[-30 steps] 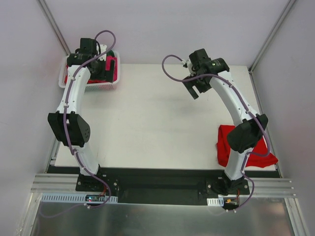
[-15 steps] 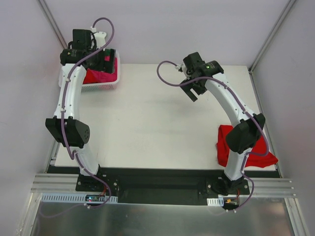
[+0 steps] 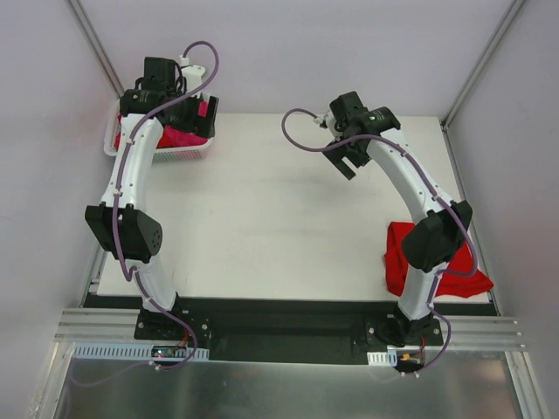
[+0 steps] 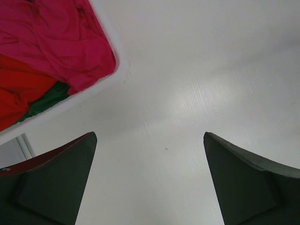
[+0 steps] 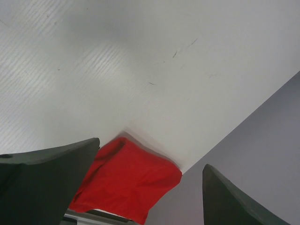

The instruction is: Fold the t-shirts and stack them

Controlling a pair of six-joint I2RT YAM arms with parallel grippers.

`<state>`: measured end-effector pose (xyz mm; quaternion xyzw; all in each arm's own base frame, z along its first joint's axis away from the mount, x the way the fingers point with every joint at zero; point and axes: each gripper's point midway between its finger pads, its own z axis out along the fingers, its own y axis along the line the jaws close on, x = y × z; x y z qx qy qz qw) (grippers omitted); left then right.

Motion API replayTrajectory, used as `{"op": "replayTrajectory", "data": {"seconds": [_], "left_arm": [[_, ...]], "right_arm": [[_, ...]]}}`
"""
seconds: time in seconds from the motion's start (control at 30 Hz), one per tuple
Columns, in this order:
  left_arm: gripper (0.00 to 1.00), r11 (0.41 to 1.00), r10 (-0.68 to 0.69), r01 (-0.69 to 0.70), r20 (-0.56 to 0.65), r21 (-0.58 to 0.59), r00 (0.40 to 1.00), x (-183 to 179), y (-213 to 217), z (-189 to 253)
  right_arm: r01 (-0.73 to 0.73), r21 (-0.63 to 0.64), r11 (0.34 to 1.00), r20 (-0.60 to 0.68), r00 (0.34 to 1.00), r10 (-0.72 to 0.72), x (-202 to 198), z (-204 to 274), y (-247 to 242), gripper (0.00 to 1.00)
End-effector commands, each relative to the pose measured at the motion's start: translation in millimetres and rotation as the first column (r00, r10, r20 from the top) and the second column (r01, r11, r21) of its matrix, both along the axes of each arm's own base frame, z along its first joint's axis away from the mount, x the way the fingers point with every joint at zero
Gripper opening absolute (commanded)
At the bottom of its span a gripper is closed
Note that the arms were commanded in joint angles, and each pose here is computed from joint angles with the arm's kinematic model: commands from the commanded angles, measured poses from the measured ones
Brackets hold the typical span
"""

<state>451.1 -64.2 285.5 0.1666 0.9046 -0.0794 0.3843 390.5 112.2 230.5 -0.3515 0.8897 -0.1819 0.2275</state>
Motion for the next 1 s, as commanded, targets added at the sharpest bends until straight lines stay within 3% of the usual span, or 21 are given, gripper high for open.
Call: {"op": "replayTrajectory", "data": {"seconds": [0.0, 0.97], "left_arm": [[0.99, 0.998, -0.046, 0.045, 0.028, 0.033, 0.999, 0, -13, 6], [0.99, 0.99, -0.11, 0.108, 0.018, 0.093, 0.994, -4, -31, -1]], "right_arm": [[0.018, 0.018, 1.0, 0.046, 0.999, -0.018, -2, 19, -14, 1.0], [0.067, -0.012, 0.998, 0.079, 0.995, -0.066, -5, 25, -29, 1.0]]}}
